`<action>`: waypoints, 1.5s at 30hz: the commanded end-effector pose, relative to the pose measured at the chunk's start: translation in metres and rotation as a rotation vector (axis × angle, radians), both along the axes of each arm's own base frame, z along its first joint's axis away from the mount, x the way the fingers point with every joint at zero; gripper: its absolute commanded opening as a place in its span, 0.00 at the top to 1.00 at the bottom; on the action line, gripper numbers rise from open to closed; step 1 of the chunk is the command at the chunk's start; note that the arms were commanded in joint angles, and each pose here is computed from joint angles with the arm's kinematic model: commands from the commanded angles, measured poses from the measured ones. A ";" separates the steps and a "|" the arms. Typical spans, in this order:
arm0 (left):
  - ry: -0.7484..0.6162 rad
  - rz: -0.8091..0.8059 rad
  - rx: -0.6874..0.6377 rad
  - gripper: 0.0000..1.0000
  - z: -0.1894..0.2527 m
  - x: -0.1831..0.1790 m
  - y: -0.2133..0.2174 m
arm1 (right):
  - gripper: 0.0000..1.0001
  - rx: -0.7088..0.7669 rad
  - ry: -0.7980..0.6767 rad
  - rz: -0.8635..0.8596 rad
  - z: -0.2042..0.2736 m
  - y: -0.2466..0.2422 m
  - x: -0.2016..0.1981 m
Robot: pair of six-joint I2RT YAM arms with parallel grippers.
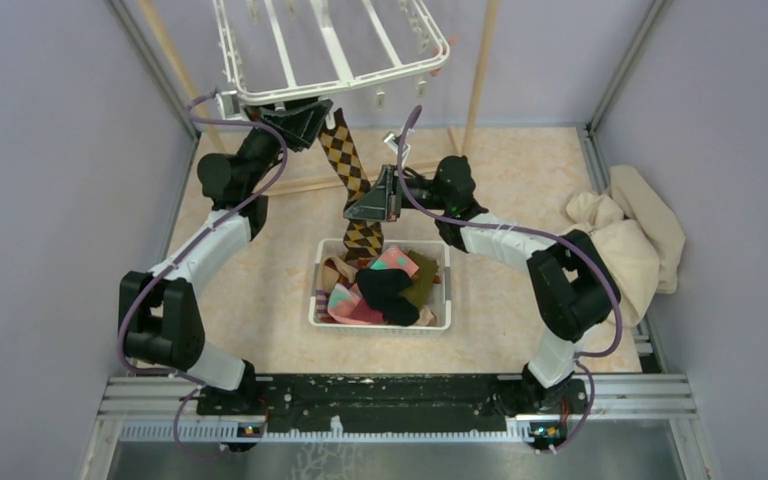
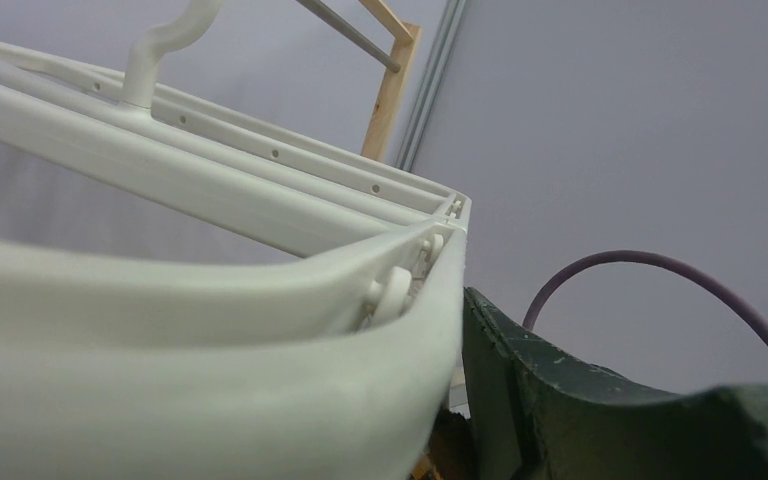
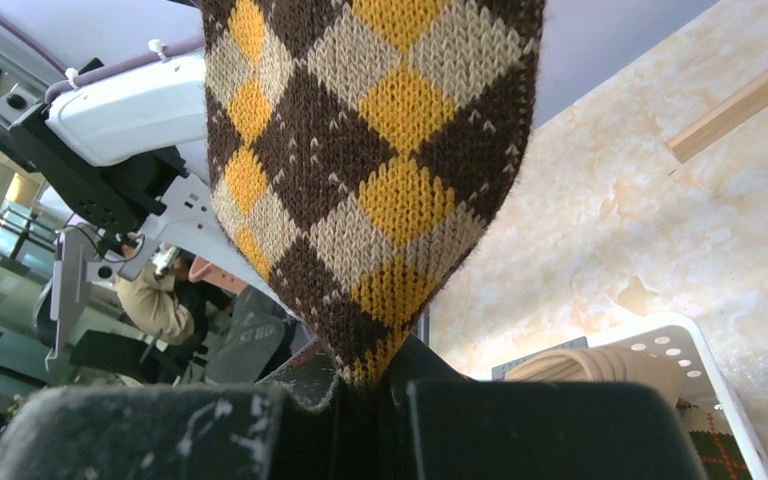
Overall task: Remove the socks clipped to the hanger
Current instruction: Remove the sock from the hanger, then place the sock in the bin.
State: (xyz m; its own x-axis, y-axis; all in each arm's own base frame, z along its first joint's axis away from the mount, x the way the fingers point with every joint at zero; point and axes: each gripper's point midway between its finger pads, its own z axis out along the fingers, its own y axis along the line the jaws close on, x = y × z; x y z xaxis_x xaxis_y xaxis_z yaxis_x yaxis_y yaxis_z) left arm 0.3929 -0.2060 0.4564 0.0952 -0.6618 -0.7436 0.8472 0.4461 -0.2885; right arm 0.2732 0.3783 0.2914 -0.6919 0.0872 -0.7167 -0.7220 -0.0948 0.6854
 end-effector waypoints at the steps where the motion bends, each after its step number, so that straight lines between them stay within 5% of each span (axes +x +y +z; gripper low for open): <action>1: -0.047 -0.001 0.000 0.91 0.018 -0.004 -0.001 | 1.00 0.038 -0.065 0.012 0.011 -0.001 -0.002; 3: -0.046 -0.001 0.006 1.00 0.019 -0.004 -0.002 | 1.00 0.035 -0.062 0.010 0.010 -0.001 -0.001; 23: 0.063 0.116 0.094 0.99 0.011 0.012 0.007 | 1.00 -0.145 -0.168 -0.150 0.014 -0.007 0.036; 28: 0.080 0.134 0.088 0.70 0.010 0.015 0.011 | 1.00 -0.148 -0.191 -0.170 0.022 -0.010 0.041; 36: 0.087 0.134 0.080 0.67 0.009 0.016 0.012 | 1.00 -0.152 -0.204 -0.163 0.028 -0.011 0.039; 45: 0.136 0.158 0.087 0.28 -0.005 0.019 0.016 | 1.00 -0.150 -0.219 -0.178 0.036 -0.025 0.019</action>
